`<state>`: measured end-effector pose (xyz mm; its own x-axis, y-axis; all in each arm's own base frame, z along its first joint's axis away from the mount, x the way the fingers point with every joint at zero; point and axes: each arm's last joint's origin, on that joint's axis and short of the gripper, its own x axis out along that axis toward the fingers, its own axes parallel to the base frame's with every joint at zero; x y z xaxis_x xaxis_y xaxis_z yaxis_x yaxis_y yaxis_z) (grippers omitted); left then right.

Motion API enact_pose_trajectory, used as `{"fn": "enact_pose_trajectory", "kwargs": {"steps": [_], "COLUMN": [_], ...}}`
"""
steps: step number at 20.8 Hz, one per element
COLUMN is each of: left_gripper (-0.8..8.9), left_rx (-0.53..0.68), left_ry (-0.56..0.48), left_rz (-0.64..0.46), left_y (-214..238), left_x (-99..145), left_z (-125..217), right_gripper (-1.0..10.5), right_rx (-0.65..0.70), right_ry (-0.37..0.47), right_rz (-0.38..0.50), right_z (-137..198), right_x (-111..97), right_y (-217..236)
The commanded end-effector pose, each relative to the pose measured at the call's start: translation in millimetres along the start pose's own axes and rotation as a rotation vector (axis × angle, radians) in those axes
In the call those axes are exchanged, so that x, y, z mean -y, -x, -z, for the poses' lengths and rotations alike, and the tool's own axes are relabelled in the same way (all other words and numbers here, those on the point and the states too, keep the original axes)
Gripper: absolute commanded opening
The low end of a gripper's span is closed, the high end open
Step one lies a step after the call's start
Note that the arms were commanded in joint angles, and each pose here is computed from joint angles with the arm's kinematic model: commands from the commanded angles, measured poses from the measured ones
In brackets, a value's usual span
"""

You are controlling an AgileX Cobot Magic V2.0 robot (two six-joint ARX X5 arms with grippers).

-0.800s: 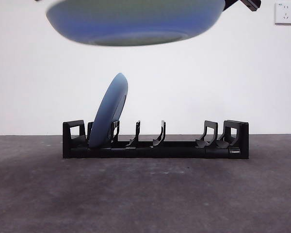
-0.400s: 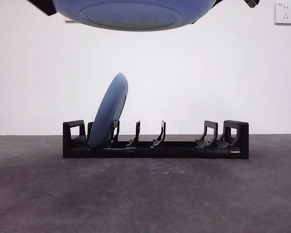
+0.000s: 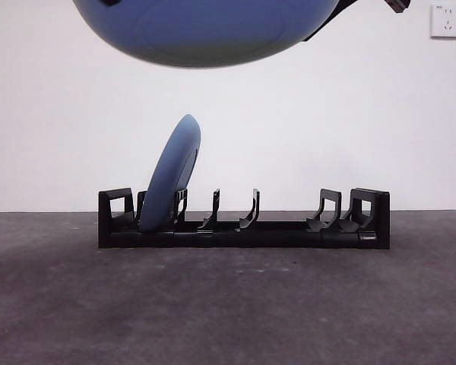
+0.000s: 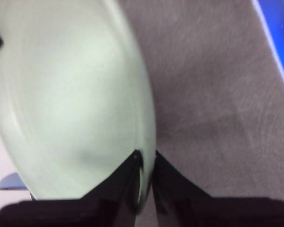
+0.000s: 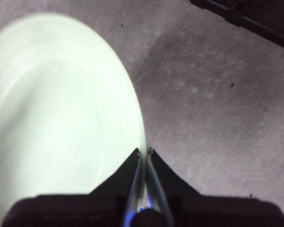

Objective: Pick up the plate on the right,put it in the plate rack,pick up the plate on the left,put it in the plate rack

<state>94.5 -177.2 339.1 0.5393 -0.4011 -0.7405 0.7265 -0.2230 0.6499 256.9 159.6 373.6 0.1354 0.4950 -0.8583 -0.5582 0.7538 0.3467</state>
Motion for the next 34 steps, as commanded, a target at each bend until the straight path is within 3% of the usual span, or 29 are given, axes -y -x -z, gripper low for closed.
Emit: {"fn": "enact_pose_trajectory", "kwargs": {"steps": [1,9,14,20,24,29,34], "left_gripper": [-0.08,-0.08,-0.08,-0.08,-0.08,-0.08,-0.08], "left_rx": [0.020,0.031,0.079,0.180,0.317,0.449,0.555], "left_ry": [0.023,0.045,0.094,0.198,0.416,0.727,0.938], "left_rz": [0.026,0.040,0.084,0.067,-0.010,-0.122,-0.164], "left_y": [0,0,0,0,-4,-26,-69], "left_x": [0,1,3,-3,-23,-62,-96], "left_z": [0,-1,-2,-8,-12,-1,14], "right_gripper": [-0.1,0.4,3.6,3.8,3.8,3.7,3.7], "right_rx": [0.005,0.013,0.079,0.277,0.498,0.565,0.604], "right_ry": [0.026,0.050,0.054,0.086,0.116,0.132,0.154], "right_rz": [-0.025,-0.018,0.084,0.225,0.299,0.295,0.190], "right_z": [0,-1,0,7,38,93,130], "right_x": [-3,-3,-2,-16,-39,-54,-61], "right_y": [2,2,21,78,142,180,190]}}
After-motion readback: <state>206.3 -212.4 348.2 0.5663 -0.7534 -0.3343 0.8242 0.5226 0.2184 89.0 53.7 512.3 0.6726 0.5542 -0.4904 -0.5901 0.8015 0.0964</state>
